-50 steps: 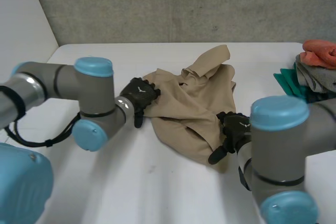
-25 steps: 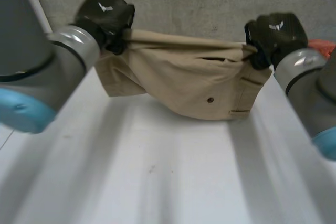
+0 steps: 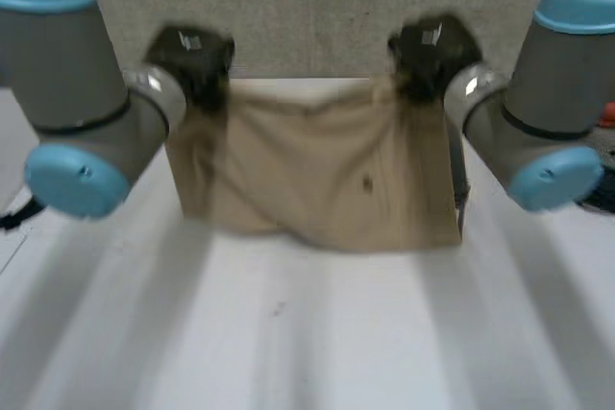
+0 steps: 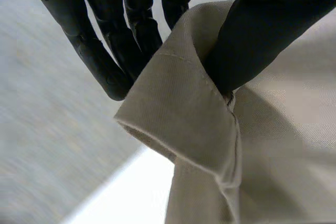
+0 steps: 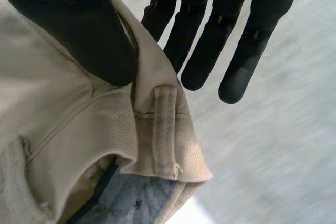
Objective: Fold the laundry.
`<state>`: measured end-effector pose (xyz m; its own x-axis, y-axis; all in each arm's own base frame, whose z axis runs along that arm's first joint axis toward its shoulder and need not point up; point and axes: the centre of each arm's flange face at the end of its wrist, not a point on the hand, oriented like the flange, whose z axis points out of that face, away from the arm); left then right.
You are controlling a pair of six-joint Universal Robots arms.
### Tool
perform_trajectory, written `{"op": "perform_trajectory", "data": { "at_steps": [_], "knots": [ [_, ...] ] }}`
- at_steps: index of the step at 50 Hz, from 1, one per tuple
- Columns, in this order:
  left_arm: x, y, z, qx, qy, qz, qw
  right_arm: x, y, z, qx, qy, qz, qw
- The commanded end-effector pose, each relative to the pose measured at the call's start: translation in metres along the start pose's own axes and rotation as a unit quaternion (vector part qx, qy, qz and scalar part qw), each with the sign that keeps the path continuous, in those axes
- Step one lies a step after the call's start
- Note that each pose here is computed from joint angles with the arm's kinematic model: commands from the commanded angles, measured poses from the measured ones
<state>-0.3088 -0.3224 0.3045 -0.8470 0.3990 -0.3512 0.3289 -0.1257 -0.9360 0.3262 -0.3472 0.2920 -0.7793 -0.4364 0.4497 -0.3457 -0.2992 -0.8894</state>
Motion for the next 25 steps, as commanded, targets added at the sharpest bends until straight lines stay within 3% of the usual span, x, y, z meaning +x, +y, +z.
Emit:
{"op": "perform_trajectory", "data": {
  "at_steps": [1, 2, 5, 11, 15, 18, 25],
  "knots": [
    [-0.045, -0.1, -0.006, 0.206, -0.113, -0.087, 0.968, 0.063, -0.083, 0.032, 0.278, 0.149, 0.06, 0.947],
    [-0.049, -0.112, -0.013, 0.233, -0.123, -0.101, 0.959, 0.074, -0.091, 0.032, 0.311, 0.159, 0.072, 0.934],
    [-0.049, -0.118, -0.022, 0.24, -0.125, -0.105, 0.957, 0.082, -0.094, 0.033, 0.318, 0.157, 0.082, 0.931],
    [-0.032, -0.082, -0.038, 0.145, -0.093, -0.089, 0.981, 0.061, -0.07, 0.034, 0.243, 0.073, 0.08, 0.964],
    [-0.009, -0.039, -0.043, 0.062, -0.057, -0.082, 0.993, 0.032, -0.036, 0.029, 0.164, 0.0, 0.09, 0.982],
    [0.02, 0.008, -0.051, -0.018, -0.019, -0.069, 0.997, 0.0, 0.019, 0.016, 0.053, -0.064, 0.103, 0.991],
    [0.059, 0.098, -0.058, -0.157, 0.025, -0.025, 0.987, -0.049, 0.114, -0.022, -0.098, -0.138, 0.053, 0.984]
  ]
}}
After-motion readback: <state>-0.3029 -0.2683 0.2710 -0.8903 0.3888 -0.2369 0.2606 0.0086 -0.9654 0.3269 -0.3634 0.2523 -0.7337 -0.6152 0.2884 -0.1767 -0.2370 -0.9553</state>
